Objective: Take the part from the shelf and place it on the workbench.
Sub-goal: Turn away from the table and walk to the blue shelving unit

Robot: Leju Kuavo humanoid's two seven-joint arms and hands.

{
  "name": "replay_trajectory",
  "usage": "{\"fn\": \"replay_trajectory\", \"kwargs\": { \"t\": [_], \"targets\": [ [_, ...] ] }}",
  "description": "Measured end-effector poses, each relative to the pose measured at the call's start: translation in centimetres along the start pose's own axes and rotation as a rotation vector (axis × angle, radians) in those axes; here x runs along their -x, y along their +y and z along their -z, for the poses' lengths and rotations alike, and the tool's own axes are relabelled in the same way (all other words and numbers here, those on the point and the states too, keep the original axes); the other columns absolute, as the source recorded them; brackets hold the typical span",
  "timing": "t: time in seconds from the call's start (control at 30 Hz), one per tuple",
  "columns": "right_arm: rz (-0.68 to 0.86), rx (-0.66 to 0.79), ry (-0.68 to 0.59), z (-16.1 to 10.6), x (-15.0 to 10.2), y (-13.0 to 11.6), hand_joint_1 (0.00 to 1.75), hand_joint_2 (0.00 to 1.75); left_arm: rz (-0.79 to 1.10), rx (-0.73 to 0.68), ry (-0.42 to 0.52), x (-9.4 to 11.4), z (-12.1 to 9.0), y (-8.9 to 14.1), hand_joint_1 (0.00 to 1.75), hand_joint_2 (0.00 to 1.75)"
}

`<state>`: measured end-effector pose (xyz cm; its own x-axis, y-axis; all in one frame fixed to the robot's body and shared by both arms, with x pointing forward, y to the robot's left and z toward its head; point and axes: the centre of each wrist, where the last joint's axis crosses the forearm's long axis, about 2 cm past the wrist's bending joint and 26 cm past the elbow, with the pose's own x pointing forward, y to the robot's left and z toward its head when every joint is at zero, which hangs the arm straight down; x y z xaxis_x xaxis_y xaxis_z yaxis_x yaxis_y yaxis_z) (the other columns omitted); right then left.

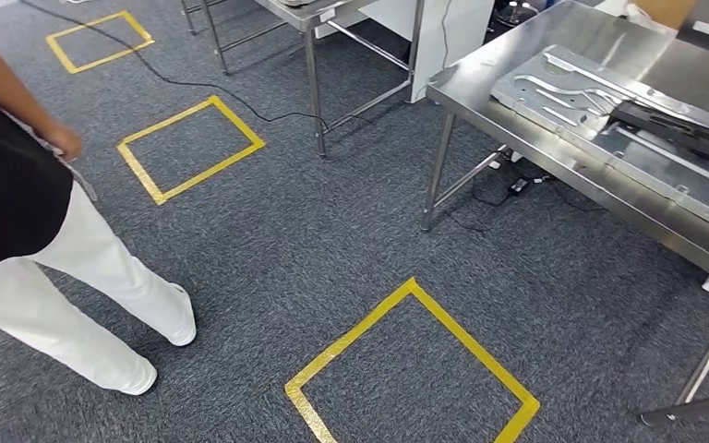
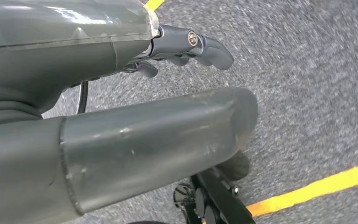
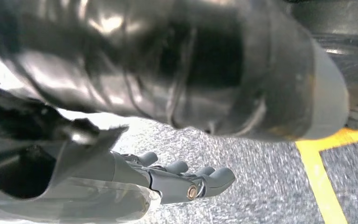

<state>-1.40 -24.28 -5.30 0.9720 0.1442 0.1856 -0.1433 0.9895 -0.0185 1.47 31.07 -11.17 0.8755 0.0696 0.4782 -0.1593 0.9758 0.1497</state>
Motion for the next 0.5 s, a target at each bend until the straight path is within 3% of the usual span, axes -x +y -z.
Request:
{"fn": "replay_trajectory", "kwargs": {
  "t": [0.5],
  "targets": [
    [0.001, 0.002, 0.001, 0.8, -0.29, -0.22, 0.0, 0.0, 0.017, -0.001, 0.006, 0.26, -0.09, 0.24, 0.0, 0.0]
  ]
}}
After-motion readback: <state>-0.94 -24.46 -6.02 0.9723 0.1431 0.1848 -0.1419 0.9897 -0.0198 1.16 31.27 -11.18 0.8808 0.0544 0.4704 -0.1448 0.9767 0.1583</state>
